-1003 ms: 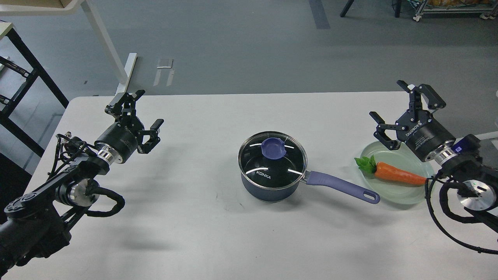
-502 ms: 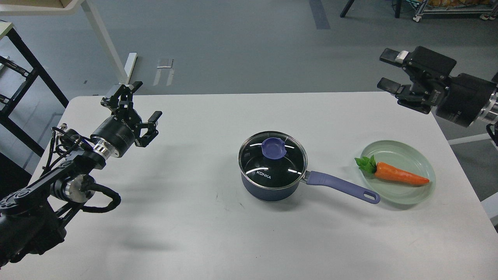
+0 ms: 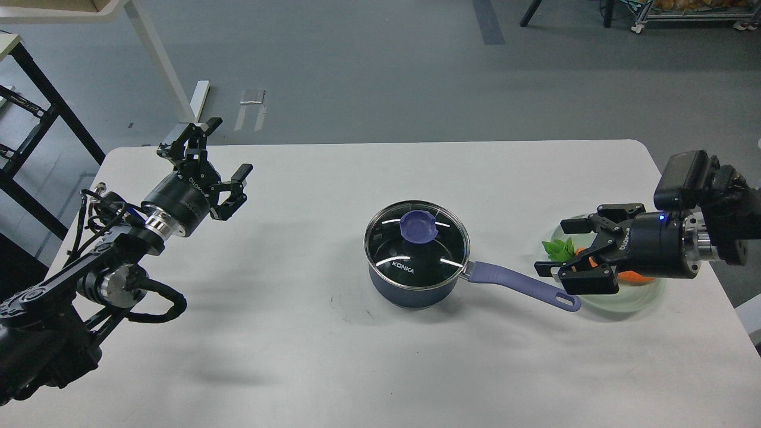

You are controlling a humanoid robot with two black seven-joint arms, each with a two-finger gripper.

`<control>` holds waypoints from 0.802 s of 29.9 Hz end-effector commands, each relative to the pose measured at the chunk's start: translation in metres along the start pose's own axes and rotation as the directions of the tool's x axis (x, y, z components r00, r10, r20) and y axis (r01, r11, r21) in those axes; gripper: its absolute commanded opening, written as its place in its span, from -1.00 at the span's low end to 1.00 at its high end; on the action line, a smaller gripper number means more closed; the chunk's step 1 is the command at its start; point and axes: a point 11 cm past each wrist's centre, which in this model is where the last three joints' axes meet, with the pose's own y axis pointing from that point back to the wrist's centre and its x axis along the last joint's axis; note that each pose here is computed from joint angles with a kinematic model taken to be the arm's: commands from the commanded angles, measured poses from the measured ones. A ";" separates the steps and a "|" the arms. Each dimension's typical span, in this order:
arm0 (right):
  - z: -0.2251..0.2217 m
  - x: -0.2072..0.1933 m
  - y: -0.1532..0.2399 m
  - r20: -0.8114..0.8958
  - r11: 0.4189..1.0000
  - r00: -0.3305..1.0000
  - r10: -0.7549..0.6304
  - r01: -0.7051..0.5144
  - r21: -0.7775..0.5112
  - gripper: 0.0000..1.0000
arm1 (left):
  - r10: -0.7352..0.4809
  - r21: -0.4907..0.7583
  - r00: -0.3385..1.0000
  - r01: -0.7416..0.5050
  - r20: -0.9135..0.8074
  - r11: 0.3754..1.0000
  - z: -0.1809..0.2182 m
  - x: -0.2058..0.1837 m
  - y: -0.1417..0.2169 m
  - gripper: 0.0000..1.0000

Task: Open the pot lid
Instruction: 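Grasp the purple saucepan handle with the right gripper to steady the pot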

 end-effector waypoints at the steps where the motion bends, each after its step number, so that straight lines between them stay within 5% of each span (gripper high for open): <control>1: -0.001 -0.009 -0.003 -0.069 0.999 0.997 -0.043 0.042 -0.006 0.99 | -0.005 0.000 1.000 0.005 -0.002 1.000 0.000 -0.002 0.000 0.99; 24: -0.013 -0.025 -0.054 -0.102 0.989 0.988 -0.119 0.128 0.080 0.94 | -0.012 -0.008 1.000 0.012 -0.006 1.000 0.000 -0.012 -0.002 0.99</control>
